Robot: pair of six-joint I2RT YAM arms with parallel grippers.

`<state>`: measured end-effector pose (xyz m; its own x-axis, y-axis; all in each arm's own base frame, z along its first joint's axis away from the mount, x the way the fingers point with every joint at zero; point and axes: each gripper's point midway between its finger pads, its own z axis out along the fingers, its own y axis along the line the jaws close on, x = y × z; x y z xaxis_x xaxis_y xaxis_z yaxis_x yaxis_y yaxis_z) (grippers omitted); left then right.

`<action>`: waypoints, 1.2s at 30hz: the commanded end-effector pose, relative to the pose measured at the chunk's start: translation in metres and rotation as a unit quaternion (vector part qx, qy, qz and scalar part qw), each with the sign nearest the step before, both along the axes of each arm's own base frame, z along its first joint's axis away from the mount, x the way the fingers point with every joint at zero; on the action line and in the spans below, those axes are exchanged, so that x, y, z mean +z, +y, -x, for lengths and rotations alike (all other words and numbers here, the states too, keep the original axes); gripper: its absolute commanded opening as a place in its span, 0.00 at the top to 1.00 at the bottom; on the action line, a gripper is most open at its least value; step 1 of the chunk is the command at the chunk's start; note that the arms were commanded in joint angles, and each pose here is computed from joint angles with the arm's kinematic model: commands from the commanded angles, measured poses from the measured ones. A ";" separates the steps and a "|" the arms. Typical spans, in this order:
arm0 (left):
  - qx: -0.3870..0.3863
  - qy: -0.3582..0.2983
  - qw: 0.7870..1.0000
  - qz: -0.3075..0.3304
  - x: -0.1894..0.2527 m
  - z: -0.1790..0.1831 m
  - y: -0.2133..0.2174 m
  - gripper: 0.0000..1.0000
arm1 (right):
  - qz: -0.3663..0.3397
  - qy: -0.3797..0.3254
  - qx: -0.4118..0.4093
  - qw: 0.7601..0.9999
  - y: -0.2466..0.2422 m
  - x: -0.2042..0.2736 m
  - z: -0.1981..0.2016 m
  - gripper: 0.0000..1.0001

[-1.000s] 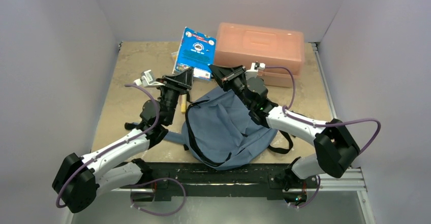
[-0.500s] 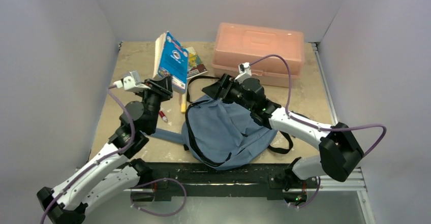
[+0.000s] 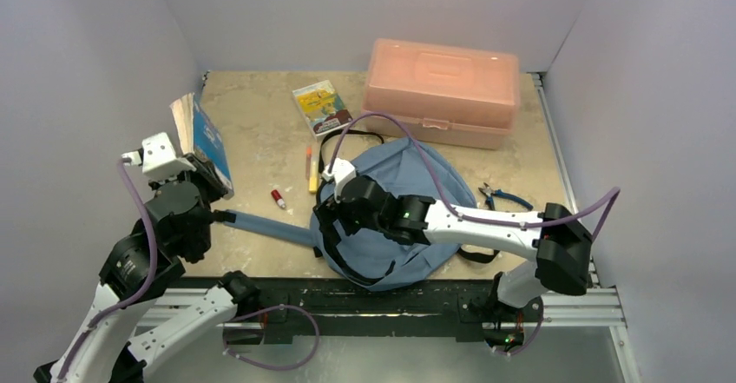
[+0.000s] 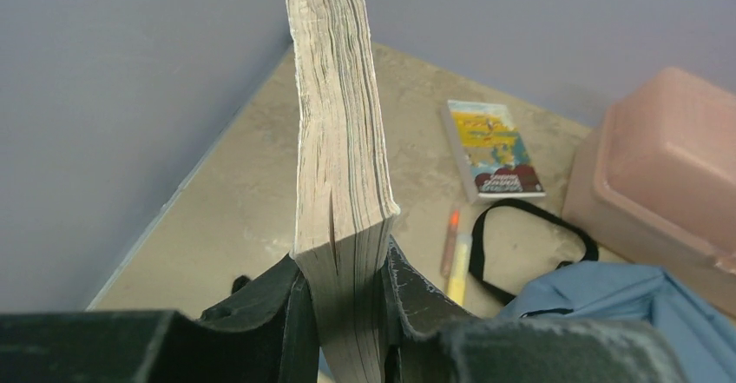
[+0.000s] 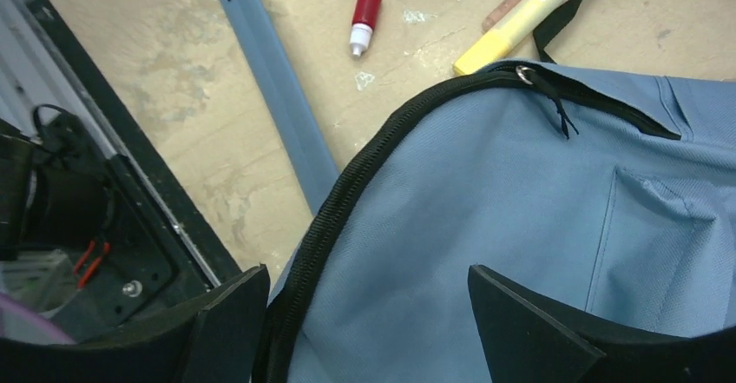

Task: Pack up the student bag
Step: Pick up the book from the center of the board, then place the book in the student bag.

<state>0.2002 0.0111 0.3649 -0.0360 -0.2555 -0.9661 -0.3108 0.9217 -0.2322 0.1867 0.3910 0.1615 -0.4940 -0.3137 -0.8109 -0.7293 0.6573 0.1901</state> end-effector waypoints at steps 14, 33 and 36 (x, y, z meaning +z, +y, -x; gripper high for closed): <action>-0.167 0.087 0.981 0.035 -0.013 0.031 -0.042 1.00 | 0.074 -0.131 -0.073 0.986 -0.019 0.049 -0.021 1.00; -0.377 0.141 0.872 0.277 -0.023 0.065 -0.155 1.00 | -0.153 0.008 0.022 0.988 -0.039 0.100 -0.050 1.00; -0.397 0.152 0.849 0.315 -0.022 0.063 -0.173 1.00 | -0.163 0.008 0.018 0.986 -0.041 0.107 -0.049 1.00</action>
<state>0.1310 -0.1322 0.3026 -0.6654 -0.3880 -0.6377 0.1563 0.7629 -0.6273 0.2385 0.3334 0.2110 -0.5666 -0.1906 -0.8017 -0.6905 0.6407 0.3357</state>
